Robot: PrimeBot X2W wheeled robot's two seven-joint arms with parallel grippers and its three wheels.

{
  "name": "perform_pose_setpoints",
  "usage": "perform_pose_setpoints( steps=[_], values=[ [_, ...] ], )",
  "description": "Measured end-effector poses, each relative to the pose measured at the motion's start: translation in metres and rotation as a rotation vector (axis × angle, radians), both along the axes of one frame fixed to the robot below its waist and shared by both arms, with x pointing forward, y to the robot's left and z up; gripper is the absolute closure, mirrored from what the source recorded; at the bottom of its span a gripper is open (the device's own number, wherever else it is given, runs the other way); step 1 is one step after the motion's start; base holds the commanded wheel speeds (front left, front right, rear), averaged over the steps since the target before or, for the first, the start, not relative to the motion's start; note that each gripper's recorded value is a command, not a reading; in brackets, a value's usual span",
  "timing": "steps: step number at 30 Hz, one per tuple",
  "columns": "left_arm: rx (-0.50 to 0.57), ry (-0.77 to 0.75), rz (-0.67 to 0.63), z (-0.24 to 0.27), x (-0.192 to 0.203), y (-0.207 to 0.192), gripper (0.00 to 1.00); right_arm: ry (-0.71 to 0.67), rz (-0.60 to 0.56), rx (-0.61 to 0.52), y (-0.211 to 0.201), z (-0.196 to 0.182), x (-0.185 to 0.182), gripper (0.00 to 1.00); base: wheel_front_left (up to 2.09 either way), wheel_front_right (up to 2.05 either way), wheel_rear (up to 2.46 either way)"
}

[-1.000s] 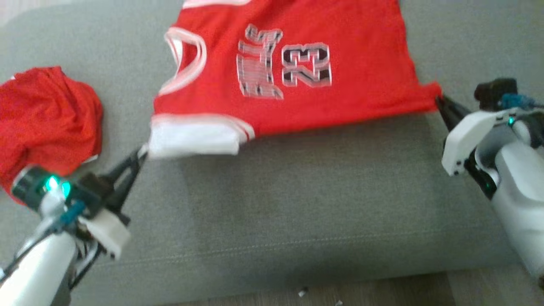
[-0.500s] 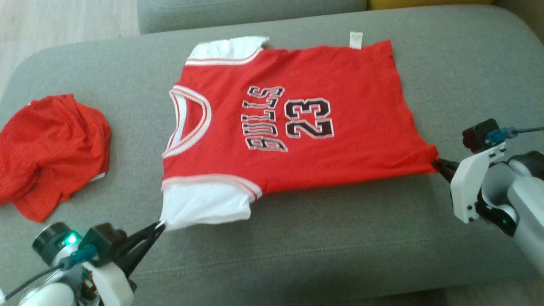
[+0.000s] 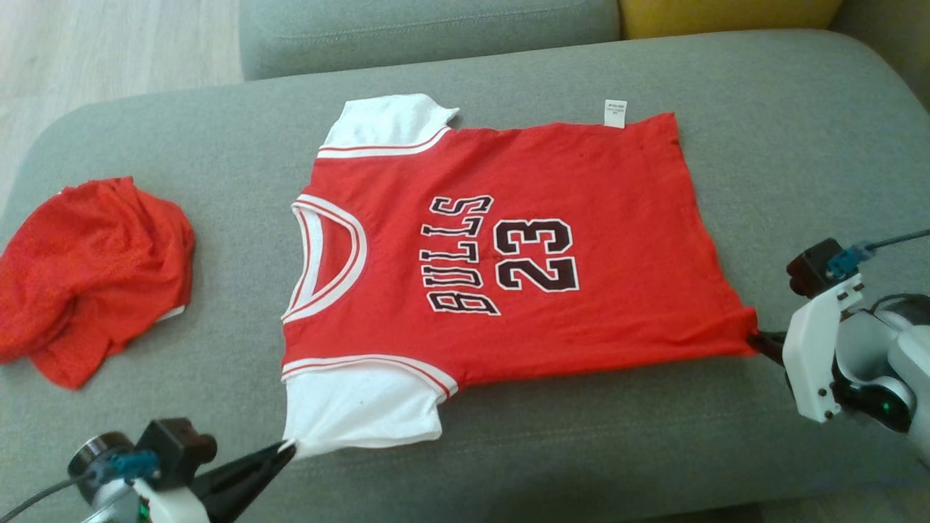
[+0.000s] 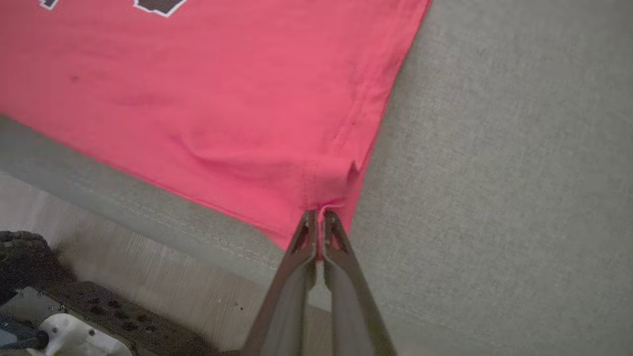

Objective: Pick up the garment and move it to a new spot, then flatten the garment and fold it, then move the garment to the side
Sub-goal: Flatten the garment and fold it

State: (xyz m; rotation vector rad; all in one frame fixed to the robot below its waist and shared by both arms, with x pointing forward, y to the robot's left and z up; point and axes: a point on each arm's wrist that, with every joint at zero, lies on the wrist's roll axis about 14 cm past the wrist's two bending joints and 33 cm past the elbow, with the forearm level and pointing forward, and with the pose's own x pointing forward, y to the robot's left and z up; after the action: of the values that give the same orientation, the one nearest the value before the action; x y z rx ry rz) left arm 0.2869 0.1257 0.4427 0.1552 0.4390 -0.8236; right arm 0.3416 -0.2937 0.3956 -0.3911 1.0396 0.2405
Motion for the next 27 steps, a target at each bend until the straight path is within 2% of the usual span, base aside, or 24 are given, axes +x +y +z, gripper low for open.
perform_pose_setpoints(
  steps=[4, 10, 19, 27],
  values=[
    [0.003, 0.014, -0.005, -0.001, -0.002, 0.002, 1.00, 0.011, 0.015, 0.008, 0.004, -0.001, -0.001, 1.00, 0.00, 0.00, 0.00],
    [-0.026, -0.046, 0.025, 0.014, 0.030, 0.005, 1.00, -0.007, 0.040, 0.014, 0.009, -0.003, 0.010, 1.00, 0.00, 0.00, 0.00],
    [-0.058, -0.139, 0.043, 0.035, 0.079, -0.005, 1.00, -0.160, 0.058, 0.020, 0.014, 0.024, 0.062, 1.00, 0.00, 0.00, 0.00],
    [-0.064, -0.197, 0.091, 0.043, 0.122, -0.007, 1.00, -0.173, 0.056, 0.010, 0.016, 0.014, 0.081, 1.00, 0.00, 0.00, 0.00]
  ],
)
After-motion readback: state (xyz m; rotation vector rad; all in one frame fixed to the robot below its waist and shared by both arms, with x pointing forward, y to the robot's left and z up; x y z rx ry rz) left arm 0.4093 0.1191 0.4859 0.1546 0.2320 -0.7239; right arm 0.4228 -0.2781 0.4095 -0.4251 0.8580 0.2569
